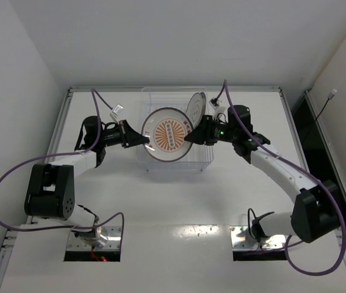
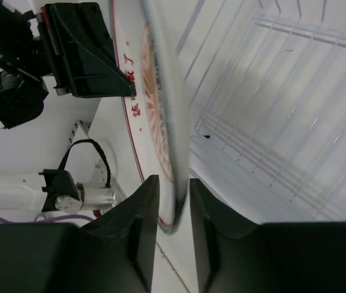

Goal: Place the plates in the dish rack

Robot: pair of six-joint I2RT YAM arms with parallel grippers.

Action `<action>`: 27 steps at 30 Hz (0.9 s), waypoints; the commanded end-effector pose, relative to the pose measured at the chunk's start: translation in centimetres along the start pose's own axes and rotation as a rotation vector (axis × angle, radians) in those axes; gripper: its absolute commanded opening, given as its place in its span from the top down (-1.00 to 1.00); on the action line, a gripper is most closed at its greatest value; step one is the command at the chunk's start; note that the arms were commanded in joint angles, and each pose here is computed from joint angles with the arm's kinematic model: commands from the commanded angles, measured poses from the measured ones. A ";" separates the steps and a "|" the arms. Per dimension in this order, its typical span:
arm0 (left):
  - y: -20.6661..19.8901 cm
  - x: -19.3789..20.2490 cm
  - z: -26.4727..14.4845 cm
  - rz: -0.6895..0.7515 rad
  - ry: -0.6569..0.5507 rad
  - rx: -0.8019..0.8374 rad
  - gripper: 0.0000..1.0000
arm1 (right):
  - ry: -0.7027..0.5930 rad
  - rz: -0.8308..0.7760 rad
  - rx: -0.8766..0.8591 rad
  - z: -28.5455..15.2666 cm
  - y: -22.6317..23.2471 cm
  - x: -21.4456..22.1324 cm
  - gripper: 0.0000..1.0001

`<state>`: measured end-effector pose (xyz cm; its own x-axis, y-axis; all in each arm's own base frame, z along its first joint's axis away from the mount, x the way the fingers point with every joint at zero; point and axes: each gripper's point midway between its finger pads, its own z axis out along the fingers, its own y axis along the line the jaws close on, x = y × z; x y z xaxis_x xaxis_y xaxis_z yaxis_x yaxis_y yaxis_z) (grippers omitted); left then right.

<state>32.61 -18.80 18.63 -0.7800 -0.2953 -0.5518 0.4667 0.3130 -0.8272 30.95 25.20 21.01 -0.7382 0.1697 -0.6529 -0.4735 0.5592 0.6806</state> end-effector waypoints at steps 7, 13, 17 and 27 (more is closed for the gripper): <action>-2.7 -1.1 0.4 0.112 0.007 0.093 0.87 | -0.062 -0.077 -0.013 0.4 1.9 -3.1 1.00; -0.2 -2.3 0.0 0.172 -0.008 -0.118 -0.18 | -0.219 -0.131 0.261 -4.3 1.4 -8.3 1.00; 1.3 -4.7 -1.9 0.238 -0.120 -0.359 -0.55 | -0.314 -0.151 0.394 -7.4 1.5 -10.7 1.00; 4.7 -9.3 -13.7 0.240 -0.510 -1.076 -0.68 | -0.399 -0.157 0.737 -8.4 -1.9 -16.8 1.00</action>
<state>36.50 -7.33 20.98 -0.4364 -0.3839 -0.8137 0.0465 0.8936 -0.4465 38.05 15.97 32.55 -0.4515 0.2542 -0.8553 -0.1287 0.9300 0.3444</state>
